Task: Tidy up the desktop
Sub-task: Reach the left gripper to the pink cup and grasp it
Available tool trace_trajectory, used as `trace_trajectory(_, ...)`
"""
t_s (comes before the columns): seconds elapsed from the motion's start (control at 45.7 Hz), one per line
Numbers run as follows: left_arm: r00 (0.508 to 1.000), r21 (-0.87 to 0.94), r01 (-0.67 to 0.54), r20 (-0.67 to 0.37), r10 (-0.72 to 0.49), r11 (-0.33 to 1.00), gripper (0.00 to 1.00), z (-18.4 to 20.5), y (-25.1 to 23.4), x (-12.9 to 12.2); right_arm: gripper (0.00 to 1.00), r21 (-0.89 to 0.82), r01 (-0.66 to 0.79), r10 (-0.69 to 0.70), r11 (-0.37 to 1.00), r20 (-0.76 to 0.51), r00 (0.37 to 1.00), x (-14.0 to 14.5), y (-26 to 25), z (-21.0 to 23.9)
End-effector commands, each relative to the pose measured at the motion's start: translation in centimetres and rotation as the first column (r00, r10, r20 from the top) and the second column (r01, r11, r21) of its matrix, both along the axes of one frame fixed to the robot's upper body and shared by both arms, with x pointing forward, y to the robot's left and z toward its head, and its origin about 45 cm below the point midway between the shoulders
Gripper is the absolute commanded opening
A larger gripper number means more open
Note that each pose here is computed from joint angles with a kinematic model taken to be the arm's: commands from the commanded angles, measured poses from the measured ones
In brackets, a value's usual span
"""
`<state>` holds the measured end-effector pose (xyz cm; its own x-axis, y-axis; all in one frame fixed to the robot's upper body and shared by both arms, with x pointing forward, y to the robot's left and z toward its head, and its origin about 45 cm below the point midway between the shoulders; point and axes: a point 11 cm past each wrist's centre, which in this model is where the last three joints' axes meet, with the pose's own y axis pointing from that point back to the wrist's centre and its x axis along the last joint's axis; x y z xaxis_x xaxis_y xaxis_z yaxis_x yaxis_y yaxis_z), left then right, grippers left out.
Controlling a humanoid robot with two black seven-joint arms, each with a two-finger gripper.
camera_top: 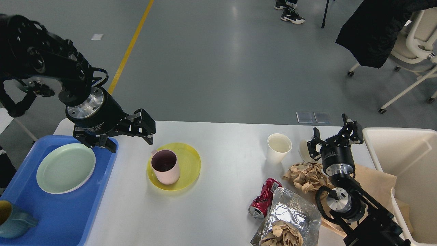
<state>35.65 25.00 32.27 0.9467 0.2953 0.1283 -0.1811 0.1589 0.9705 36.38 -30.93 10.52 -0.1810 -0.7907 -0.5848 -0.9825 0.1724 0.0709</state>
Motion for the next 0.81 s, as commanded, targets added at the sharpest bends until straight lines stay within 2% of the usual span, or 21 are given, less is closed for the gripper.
trace_trajectory(0.0,0.999,0.034,-0.049,0.021,0.048,0.998,0.92,-4.7,2.3,0.8,1.00,0.000,0.000,0.000,1.000,0.000,1.000,0.0,0.0,0.0)
trace_trajectory(0.175,0.990,-0.034,-0.139,0.022,0.140,0.990,0.92,-9.8,2.3,1.1,1.00,0.000,0.000,0.000,1.000,0.000,1.000,0.0,0.0,0.0)
trace_trajectory(0.328,0.976,-0.060,-0.214,0.027,0.216,0.975,0.92,-12.1,2.9,1.9,1.00,-0.001,0.001,-0.001,1.000,-0.001,1.000,0.0,0.0,0.0)
trace_trajectory(0.613,0.966,-0.089,-0.248,0.050,0.253,0.965,0.91,-15.4,2.5,2.6,1.00,0.001,-0.001,0.001,1.000,0.001,1.000,0.0,0.0,0.0)
trace_trajectory(0.788,0.959,-0.095,-0.251,0.107,0.261,0.963,0.91,-17.1,1.7,3.1,1.00,0.001,-0.001,0.001,1.000,0.001,1.000,0.0,0.0,0.0)
